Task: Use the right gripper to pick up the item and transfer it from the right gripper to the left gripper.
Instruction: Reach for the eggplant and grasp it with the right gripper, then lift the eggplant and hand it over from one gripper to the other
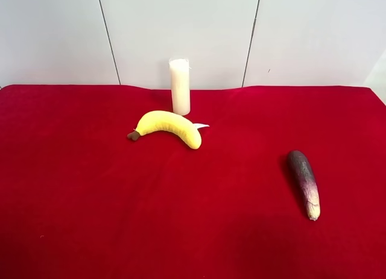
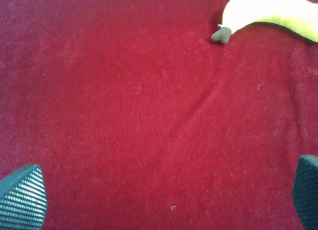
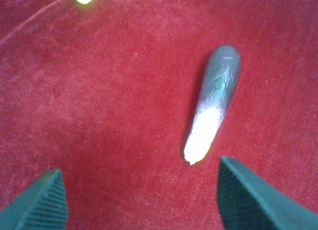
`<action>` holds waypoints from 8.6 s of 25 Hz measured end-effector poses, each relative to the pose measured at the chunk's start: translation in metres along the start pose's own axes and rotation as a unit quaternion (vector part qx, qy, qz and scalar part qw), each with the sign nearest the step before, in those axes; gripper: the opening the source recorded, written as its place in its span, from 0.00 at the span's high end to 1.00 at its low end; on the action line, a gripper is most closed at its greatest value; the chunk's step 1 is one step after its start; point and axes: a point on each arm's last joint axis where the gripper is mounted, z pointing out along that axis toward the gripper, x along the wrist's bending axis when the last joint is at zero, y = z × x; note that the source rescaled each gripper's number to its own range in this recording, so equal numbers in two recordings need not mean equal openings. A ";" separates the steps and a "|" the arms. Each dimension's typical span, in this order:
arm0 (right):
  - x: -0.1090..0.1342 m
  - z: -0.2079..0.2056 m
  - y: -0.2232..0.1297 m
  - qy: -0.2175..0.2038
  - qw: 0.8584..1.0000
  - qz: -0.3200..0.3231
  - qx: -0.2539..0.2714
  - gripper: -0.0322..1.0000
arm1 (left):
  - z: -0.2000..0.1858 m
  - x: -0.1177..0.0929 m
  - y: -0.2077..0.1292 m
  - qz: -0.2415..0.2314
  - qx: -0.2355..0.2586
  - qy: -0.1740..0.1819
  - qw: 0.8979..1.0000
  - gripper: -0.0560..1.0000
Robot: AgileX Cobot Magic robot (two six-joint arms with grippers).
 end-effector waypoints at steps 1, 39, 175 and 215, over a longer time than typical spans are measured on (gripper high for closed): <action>0.000 0.000 0.000 0.000 1.000 0.000 0.000 0.52 | 0.000 0.000 0.000 0.000 0.000 0.000 1.000 0.00; -0.001 0.000 0.000 -0.004 0.999 0.032 0.000 0.52 | 0.000 0.000 0.000 0.000 0.000 0.000 1.000 0.00; -0.045 0.256 -0.027 -0.135 0.910 0.118 0.373 0.21 | 0.000 0.000 0.000 0.000 0.000 0.000 1.000 0.00; -0.037 0.245 0.000 -0.115 0.943 0.118 0.288 0.97 | 0.000 0.000 0.000 0.000 0.000 0.000 1.000 0.00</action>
